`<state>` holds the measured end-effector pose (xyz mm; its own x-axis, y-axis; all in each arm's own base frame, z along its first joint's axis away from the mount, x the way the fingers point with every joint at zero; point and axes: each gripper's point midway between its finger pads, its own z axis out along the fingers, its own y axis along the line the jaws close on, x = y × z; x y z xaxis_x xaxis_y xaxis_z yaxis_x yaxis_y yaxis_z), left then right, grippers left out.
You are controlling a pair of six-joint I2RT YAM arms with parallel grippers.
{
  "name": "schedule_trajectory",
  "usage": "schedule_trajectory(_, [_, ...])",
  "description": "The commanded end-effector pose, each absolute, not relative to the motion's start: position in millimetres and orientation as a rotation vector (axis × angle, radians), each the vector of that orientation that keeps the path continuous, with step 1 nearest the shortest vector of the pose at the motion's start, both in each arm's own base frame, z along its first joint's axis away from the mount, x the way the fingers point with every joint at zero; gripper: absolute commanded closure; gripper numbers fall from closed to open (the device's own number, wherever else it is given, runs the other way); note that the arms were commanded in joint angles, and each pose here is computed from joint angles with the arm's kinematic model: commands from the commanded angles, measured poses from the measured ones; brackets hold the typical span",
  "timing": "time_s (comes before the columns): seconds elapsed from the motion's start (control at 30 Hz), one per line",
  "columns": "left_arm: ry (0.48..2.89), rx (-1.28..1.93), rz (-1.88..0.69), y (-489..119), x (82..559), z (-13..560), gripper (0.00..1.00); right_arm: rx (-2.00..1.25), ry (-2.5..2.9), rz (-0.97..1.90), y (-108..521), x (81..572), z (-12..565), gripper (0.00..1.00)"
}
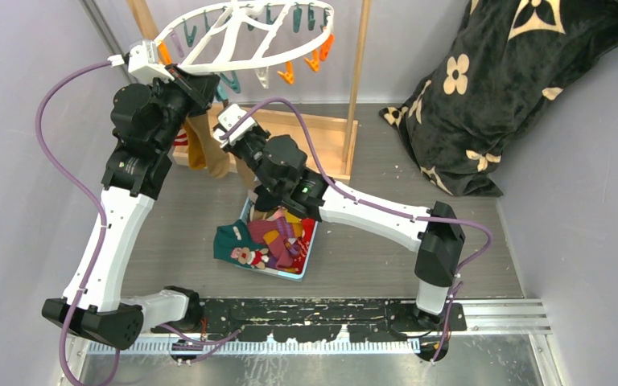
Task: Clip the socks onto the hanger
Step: Clamp the sock onto the hanger.
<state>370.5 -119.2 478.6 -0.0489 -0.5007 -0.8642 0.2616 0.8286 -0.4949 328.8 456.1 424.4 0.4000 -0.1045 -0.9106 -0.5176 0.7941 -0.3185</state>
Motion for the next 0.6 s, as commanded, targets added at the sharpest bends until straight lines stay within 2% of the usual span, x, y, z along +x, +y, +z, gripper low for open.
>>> schedule_trajectory(0.0, [1.398, -0.189, -0.627, -112, 356, 511, 1.00, -0.591, 1.068, 0.283, 451, 323, 461, 0.99])
schedule_trajectory(0.57, [1.400, -0.186, -0.625, -112, 355, 510, 1.00, -0.639, 1.026, 0.248, 455, 323, 480, 0.99])
